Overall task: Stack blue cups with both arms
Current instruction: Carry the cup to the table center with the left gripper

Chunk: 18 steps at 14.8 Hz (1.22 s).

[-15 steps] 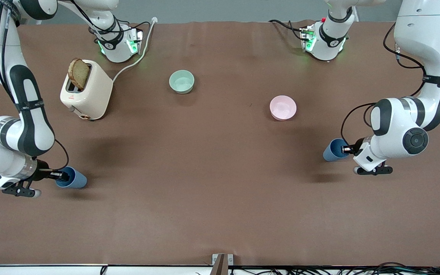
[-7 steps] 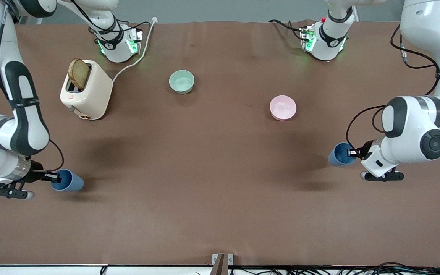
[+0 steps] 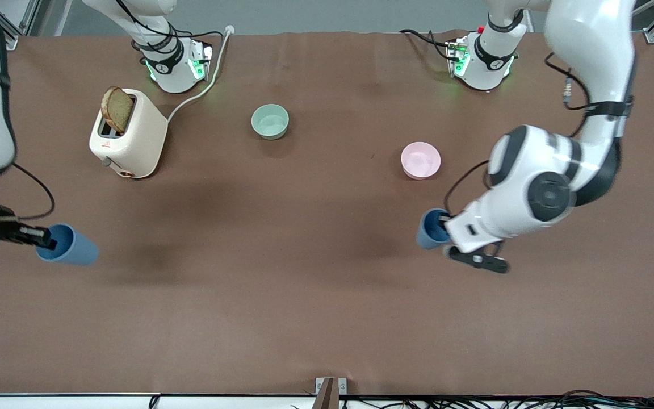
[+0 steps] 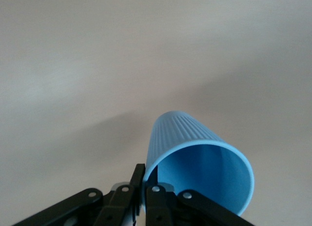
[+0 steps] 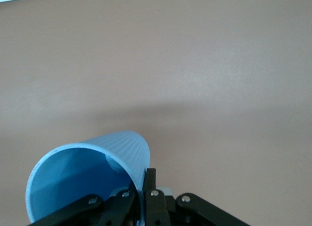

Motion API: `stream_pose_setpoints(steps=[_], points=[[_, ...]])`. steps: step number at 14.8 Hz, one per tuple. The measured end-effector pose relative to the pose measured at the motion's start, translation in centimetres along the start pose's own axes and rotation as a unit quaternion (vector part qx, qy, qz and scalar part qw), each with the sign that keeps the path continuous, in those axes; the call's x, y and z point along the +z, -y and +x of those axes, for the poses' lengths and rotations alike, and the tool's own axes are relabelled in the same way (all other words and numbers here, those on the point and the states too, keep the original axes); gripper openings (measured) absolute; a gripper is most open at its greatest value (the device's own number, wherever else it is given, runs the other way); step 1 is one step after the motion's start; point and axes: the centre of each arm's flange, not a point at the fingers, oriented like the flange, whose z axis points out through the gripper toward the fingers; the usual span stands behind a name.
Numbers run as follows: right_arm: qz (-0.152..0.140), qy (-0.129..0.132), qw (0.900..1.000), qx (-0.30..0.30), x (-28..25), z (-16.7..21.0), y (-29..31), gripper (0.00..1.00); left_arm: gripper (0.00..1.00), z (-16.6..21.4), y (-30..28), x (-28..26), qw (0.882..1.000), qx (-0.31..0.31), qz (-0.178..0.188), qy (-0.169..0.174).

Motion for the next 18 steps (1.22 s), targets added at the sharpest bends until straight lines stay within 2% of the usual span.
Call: stream_pose_setpoints(steps=[3,5,9,11,18], points=[[0.000,0.000,1.000,-0.015,-5.9,-3.7,2.0,0.05,0.05,0.6,-7.1,2.7,0.999,0.050,-0.001,0.012],[0.001,0.010,1.000,-0.018,-8.2,-6.6,2.8,0.05,0.05,0.4,-11.1,6.0,0.997,0.079,0.000,0.027],[-0.004,0.036,0.999,-0.010,-11.7,-11.1,5.5,0.05,0.05,0.4,-18.2,10.8,0.992,0.125,-0.007,-0.001],[-0.007,0.036,0.999,-0.011,-12.4,-11.8,6.4,0.05,0.05,-0.2,-20.7,11.9,0.990,0.143,-0.007,-0.003],[-0.007,0.018,1.000,-0.009,-13.4,-10.8,8.2,0.05,0.05,-2.6,-25.9,16.4,0.982,0.186,0.008,0.024]])
